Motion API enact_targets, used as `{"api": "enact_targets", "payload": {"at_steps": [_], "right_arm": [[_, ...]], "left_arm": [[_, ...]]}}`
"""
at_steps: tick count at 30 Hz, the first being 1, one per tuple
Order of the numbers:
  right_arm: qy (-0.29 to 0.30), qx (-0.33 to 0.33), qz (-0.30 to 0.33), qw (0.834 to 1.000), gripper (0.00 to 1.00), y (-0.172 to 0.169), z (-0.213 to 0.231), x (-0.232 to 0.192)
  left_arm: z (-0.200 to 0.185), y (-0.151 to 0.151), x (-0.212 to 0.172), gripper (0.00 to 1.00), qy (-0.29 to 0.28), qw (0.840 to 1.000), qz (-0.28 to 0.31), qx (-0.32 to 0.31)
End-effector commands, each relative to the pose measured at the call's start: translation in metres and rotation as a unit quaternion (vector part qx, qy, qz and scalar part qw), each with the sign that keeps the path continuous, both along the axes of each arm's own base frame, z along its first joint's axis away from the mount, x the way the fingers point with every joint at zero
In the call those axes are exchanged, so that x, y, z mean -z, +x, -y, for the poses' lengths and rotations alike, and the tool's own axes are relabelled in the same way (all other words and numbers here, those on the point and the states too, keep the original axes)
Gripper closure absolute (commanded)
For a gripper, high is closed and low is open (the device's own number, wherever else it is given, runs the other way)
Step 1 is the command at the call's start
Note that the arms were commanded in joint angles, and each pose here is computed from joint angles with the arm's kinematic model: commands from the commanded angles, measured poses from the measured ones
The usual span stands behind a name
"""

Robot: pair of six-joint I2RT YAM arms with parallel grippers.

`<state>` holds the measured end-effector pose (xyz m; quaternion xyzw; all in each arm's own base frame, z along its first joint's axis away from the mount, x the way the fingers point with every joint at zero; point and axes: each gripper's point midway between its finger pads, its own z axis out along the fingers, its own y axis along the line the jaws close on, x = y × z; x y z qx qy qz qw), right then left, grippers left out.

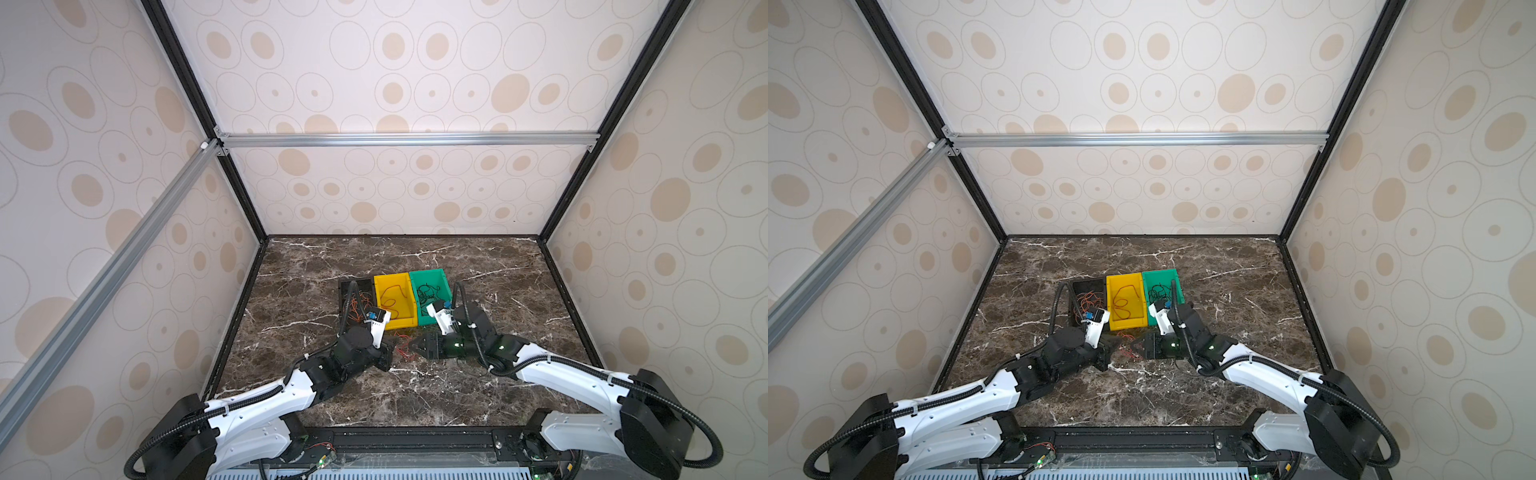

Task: Untangle the cables
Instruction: 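Lift the red wire with both grippers toward the yellow bin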

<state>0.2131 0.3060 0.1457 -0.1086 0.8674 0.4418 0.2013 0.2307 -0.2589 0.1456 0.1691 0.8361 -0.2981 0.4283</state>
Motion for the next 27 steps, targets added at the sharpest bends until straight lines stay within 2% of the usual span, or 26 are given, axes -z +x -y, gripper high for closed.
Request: {"api": "enact_targets", "payload": {"at_steps": [1,4,6,8,11,15,18,24,27], "right_arm": [[0.005,-0.005,0.014,1.000,0.54,0.006,-0.016,-0.006],[-0.013,0.001,0.015,1.000,0.61,0.011,-0.018,0.005],[-0.038,0.009,0.019,0.999,0.69,0.015,-0.014,0.013],[-0.074,0.025,0.029,0.997,0.82,0.020,-0.003,0.019],[-0.123,0.046,0.054,0.990,0.91,0.024,0.017,0.022],[-0.203,0.095,0.071,0.972,0.93,0.033,0.051,0.030],[-0.238,0.122,0.075,0.961,0.94,0.037,0.067,0.033],[-0.247,0.152,0.090,0.953,0.94,0.044,0.080,0.026],[-0.223,0.129,0.114,0.959,0.89,0.045,0.072,0.013]], "left_arm": [[0.007,0.007,-0.020,1.00,-0.020,1.000,0.020,0.002],[0.009,0.006,-0.022,1.00,-0.030,0.999,0.021,0.004],[0.008,0.006,-0.022,1.00,-0.031,0.999,0.021,0.003],[0.006,0.006,-0.021,1.00,-0.030,0.999,0.021,-0.001],[-0.002,0.006,-0.017,1.00,-0.021,0.999,0.018,-0.016],[-0.013,0.008,-0.011,1.00,-0.009,0.999,0.017,-0.039],[-0.015,0.007,-0.010,1.00,-0.014,0.999,0.016,-0.042],[-0.022,0.009,-0.005,1.00,-0.002,0.998,0.010,-0.057],[-0.023,0.010,-0.004,1.00,0.007,0.998,0.009,-0.058]]}}
